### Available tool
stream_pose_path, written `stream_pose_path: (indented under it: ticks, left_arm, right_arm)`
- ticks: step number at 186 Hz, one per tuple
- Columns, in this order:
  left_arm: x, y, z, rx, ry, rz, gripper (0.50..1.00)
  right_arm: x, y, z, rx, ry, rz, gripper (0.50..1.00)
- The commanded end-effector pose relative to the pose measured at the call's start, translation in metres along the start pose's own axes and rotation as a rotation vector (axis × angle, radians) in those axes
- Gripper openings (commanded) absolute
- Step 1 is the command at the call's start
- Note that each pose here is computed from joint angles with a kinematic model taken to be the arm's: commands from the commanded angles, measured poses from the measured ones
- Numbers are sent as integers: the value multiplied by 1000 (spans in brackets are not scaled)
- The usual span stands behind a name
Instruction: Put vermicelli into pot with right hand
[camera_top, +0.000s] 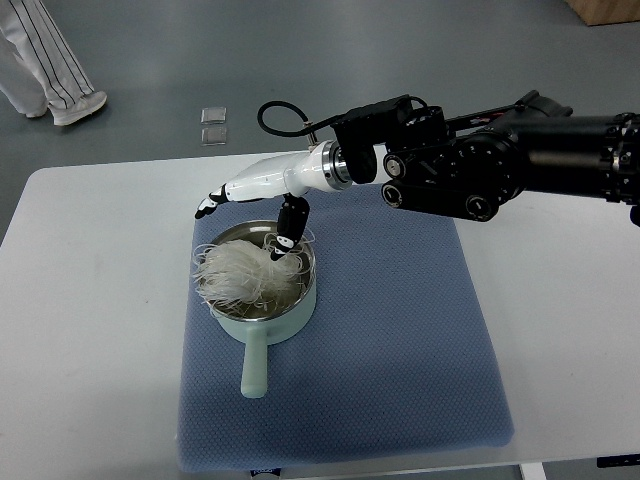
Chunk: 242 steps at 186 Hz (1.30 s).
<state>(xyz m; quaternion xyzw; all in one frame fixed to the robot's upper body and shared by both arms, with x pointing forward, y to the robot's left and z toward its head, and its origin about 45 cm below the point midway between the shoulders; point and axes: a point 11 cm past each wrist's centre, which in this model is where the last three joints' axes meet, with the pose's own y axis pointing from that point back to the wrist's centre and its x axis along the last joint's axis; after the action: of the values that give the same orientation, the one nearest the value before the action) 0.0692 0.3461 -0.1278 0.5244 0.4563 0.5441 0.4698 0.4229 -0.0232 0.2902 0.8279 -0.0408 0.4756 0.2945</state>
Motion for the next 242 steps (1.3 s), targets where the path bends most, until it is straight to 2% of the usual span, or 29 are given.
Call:
stream_pose_path:
  ticks: [1,26,46,73,106,162,178,219,242]
  left_arm:
    - [0,0,0,0,2,0,1000]
    - [0,0,0,0,0,0,1000]
    - [0,0,-1,1,0,0,1000]
    - [0,0,-2,3,0,-2,1000]
    - [-1,0,-2,3,0,-3,1000]
    - [-1,0,-3,4,0,-3,1000]
    - [-1,0,-3,4,0,-3,1000]
    - [-1,0,-3,4,0,-3,1000]
    - [0,0,-4,6,1,-2,1000]
  right_arm:
    - [15,13,19,-33,-120,100,903]
    - [30,42,58,-81,-312,268,903]
    - [26,58,83,-91,-471,382,903]
    - [-7,87,133,-168,-772,583,903]
    - [-38,113,174,-251,-996,825,909]
    - [-73,150,203,-212,-1304,1109,911]
    - [-83,142,201,-188,-1387,1136,913]
    - [-100,144,207,-207,-1499,1216,919]
    - [-99,145,207,-198,-1497,1227,924]
